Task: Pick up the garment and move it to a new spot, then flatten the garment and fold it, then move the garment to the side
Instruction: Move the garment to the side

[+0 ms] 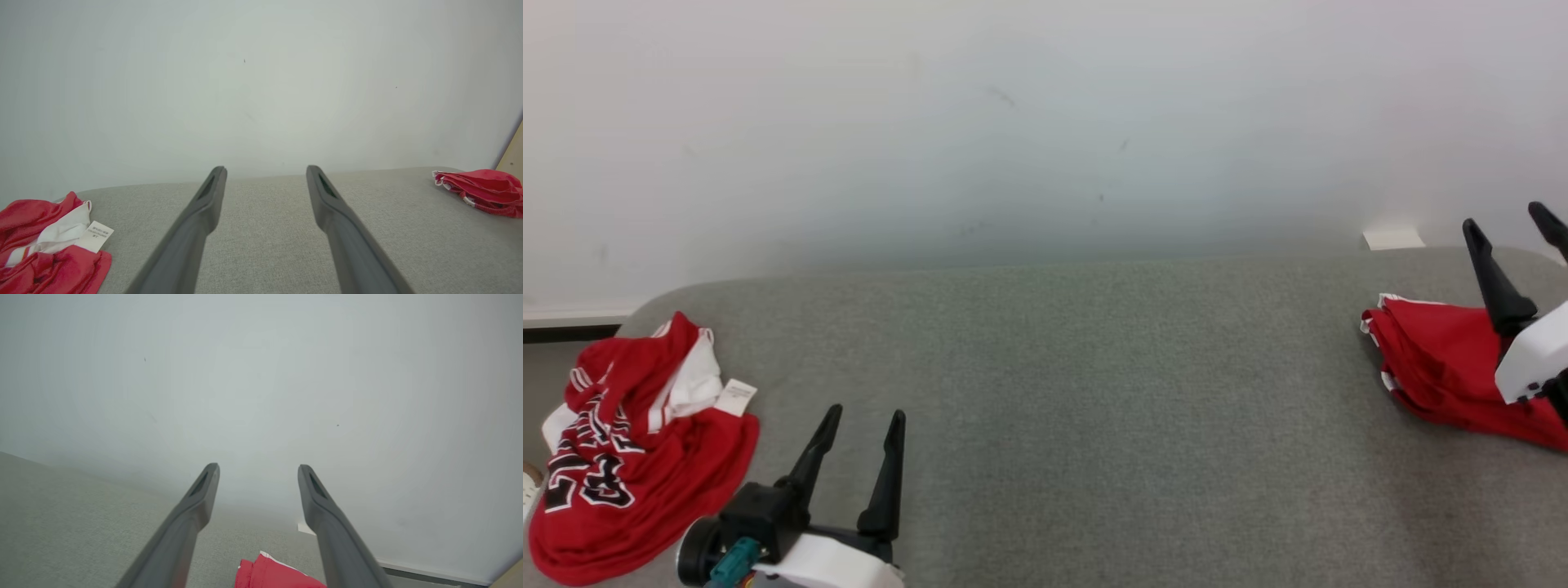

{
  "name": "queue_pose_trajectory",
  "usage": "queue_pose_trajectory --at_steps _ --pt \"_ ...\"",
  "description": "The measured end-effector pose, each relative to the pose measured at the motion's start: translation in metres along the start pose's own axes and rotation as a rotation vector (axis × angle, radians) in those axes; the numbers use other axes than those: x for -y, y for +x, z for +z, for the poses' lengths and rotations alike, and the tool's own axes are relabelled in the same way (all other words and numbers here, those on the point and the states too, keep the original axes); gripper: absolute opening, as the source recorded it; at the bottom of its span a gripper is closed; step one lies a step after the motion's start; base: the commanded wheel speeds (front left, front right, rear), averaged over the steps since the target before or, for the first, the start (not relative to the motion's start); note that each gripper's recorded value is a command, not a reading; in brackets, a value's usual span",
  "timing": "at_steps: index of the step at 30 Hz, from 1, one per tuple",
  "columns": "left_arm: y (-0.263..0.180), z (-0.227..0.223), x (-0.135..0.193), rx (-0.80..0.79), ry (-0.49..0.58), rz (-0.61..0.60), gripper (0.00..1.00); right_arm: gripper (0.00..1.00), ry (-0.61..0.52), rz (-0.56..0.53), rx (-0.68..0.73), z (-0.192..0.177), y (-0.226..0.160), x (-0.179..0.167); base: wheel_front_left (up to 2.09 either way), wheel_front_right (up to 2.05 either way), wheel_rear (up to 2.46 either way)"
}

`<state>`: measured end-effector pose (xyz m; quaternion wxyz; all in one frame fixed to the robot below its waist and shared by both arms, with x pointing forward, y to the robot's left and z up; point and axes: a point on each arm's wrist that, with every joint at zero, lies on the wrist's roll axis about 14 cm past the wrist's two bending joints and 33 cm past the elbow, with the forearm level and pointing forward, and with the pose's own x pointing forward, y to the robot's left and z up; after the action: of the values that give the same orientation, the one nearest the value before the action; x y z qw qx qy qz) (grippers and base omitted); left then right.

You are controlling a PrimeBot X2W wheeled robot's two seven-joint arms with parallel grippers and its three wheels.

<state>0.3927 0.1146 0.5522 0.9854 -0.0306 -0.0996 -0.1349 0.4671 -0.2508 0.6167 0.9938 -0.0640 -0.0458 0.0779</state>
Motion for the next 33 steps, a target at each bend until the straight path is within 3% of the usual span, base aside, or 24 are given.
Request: queue_pose_trajectory --at_steps 6,15,22,33 --pt "-0.014 0.003 -0.012 0.004 0.001 0.048 1.00 1.00 0.095 0.053 0.041 -0.008 -0.017 -0.030 0.00 0.00 0.00" --pt "-0.027 -0.001 -0.018 -0.004 -0.039 0.102 1.00 1.00 0.224 0.036 0.040 -0.046 -0.055 -0.059 0.00 0.00 0.00" --pt "-0.035 -0.005 -0.022 -0.009 -0.081 0.150 1.00 1.00 0.329 -0.033 0.111 -0.049 -0.089 -0.076 0.00 0.00 0.00" --pt "-0.045 -0.023 -0.022 -0.062 -0.101 0.168 1.00 1.00 0.381 -0.060 0.065 -0.072 -0.109 -0.103 0.00 0.00 0.00"
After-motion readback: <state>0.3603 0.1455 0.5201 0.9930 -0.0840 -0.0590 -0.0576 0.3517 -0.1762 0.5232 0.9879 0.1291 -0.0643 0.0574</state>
